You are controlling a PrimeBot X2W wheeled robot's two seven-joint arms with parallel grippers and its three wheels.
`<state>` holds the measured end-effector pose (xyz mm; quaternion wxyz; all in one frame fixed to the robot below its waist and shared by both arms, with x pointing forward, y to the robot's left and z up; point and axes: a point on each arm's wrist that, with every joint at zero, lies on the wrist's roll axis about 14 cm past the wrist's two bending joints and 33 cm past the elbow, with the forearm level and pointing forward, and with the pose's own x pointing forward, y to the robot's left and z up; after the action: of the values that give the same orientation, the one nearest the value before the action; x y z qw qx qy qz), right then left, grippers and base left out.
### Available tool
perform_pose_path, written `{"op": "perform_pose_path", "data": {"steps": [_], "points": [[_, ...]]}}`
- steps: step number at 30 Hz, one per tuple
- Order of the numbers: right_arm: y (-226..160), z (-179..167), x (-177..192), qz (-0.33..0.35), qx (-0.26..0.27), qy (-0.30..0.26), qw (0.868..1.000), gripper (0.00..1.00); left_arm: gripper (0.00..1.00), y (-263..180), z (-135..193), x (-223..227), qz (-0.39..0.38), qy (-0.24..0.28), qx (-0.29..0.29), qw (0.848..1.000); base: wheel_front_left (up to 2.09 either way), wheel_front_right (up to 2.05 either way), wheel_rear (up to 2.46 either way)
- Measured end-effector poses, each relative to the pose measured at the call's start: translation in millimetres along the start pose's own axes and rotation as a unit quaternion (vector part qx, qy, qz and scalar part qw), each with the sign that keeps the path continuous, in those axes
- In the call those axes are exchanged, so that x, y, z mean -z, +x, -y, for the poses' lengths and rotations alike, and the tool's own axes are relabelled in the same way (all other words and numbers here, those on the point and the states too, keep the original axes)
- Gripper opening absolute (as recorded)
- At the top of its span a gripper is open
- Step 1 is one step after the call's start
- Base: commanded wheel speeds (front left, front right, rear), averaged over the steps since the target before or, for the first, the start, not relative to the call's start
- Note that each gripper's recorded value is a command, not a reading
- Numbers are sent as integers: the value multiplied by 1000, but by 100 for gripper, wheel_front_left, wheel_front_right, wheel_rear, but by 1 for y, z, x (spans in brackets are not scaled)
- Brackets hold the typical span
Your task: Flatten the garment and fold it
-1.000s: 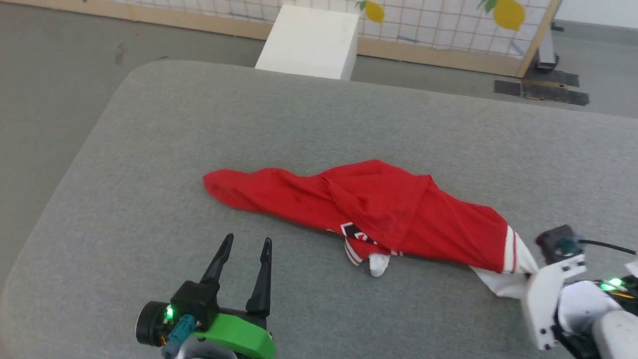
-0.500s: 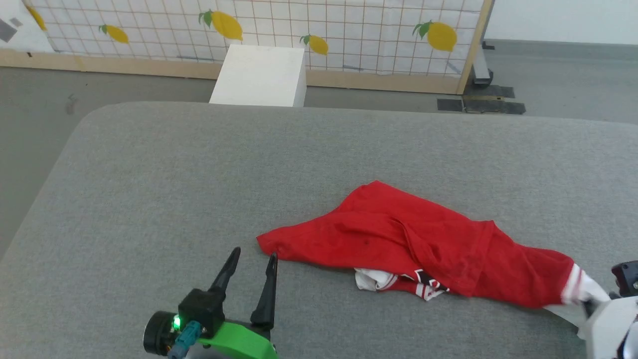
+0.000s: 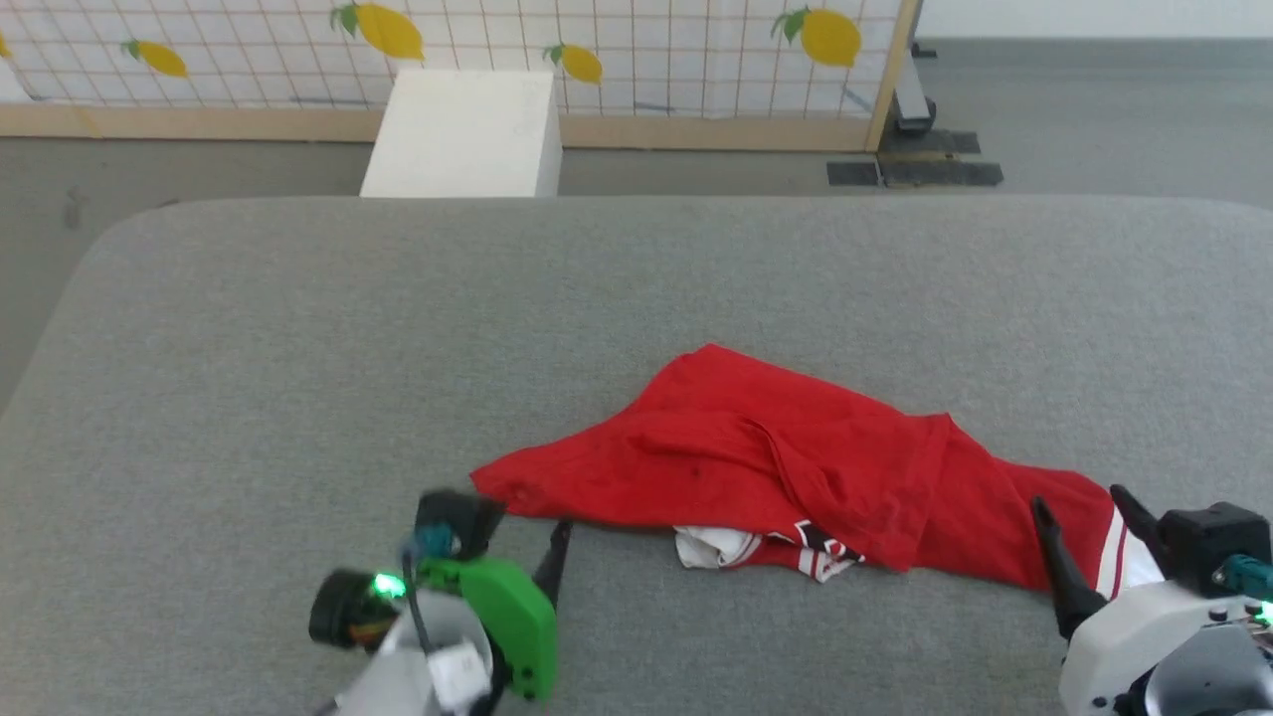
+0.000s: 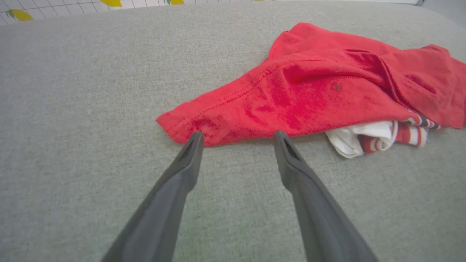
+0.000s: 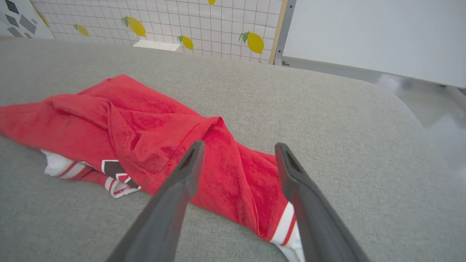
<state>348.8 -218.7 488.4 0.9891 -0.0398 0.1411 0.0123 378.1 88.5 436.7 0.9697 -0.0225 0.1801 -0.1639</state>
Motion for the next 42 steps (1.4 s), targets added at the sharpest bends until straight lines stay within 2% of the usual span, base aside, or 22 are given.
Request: {"op": "perform_pose_path", "data": {"steps": [8, 14, 15, 16, 21, 23, 25, 28, 31, 35, 40, 42], "points": [[2, 2, 26, -34, 8, 2, 999, 100, 100, 42, -28, 17, -119, 36, -17, 992, 0, 0, 0], [3, 9, 42, -55, 21, 6, 998, 100, 100, 57, -28, 40, -183, 47, 0, 982, 0, 0, 0], [3, 10, 44, -59, 22, 5, 998, 100, 45, 59, -26, 42, -191, 47, 8, 980, 0, 0, 0], [3, 10, 46, -62, 23, 5, 998, 100, 0, 60, -24, 43, -193, 47, 15, 980, 0, 0, 0], [5, 8, 49, -65, 19, 6, 998, 100, 0, 62, -19, 26, -142, 37, 27, 989, 0, 0, 0], [5, 6, 48, -61, 17, 6, 998, 100, 0, 62, -17, 5, -81, 34, 27, 996, 0, 0, 0], [5, 7, 45, -56, 19, 5, 998, 100, 0, 60, -3, -37, 18, 32, 46, 998, 0, 0, 0], [3, 17, 40, -46, 37, 8, 998, 100, 0, 47, 30, -91, 133, 31, 87, 987, 0, 0, 0], [-1, 31, 34, -34, 63, 9, 997, 100, 0, 29, 74, -119, 186, 38, 141, 972, 0, 0, 0], [-6, 45, 25, -19, 91, 10, 996, 100, 0, 5, 136, -99, 162, 49, 223, 960, 0, 0, 0], [-9, 60, 13, -1, 117, 15, 993, 100, 0, -24, 205, -25, 55, 76, 328, 940, 0, 0, 0], [-11, 62, 16, -4, 122, 17, 992, 100, 0, -40, 228, 7, 3, 77, 371, 925, 0, 0, 0]]}}
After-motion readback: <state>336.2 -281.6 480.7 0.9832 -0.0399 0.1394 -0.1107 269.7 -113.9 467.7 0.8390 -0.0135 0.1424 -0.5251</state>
